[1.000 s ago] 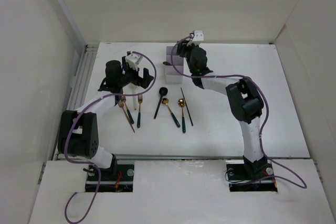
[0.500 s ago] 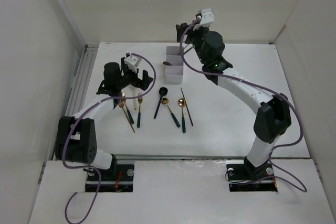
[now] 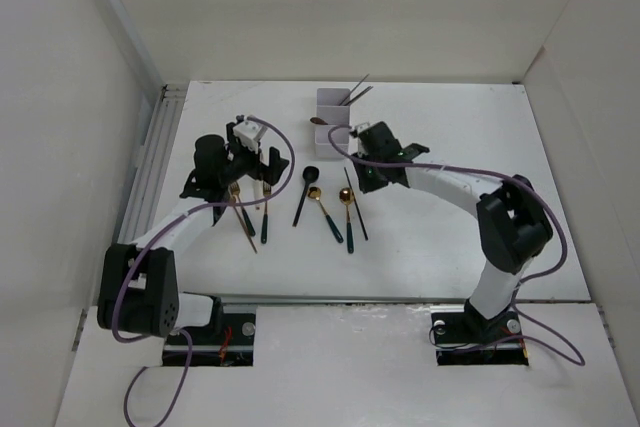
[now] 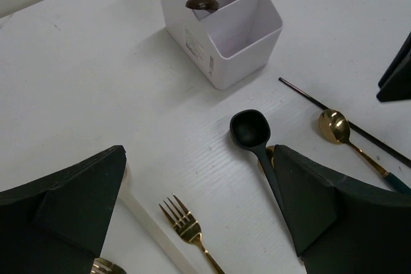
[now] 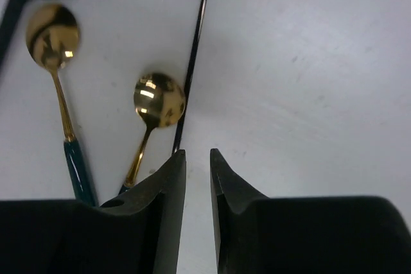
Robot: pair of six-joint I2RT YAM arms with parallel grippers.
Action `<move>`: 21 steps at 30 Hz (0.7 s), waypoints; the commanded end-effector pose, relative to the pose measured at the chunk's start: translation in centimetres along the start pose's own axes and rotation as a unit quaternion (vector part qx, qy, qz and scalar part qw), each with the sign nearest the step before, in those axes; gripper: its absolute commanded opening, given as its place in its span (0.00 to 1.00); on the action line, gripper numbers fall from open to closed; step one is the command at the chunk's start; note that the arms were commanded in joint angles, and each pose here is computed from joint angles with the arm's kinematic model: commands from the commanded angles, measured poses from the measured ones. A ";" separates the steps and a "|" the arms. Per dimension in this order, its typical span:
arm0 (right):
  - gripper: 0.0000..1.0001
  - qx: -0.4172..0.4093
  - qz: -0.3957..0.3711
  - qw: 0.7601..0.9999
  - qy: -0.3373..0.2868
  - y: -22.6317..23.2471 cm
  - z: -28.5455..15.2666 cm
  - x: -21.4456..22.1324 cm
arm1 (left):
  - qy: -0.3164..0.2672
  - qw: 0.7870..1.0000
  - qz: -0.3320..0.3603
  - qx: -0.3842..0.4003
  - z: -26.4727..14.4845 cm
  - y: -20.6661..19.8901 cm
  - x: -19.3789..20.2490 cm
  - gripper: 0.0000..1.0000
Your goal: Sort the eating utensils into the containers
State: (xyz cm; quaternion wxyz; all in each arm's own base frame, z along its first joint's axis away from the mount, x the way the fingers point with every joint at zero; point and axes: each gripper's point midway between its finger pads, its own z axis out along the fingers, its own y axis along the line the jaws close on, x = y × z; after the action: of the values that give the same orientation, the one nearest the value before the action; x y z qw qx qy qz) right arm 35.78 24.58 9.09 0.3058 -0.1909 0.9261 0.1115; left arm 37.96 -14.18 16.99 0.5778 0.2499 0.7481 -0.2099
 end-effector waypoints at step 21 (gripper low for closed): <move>0.30 0.082 0.000 0.989 0.125 1.0 5.7 7.2 | -0.037 0.998 0.043 -0.036 -1.4 -0.1 -1.7 0.99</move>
State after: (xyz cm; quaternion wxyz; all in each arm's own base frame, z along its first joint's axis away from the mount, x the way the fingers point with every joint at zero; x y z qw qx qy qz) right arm 32.68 26.17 2.35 0.2219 -0.1894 0.9548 0.0567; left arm 37.00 -13.54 17.38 0.5965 0.2465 0.7438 -0.1737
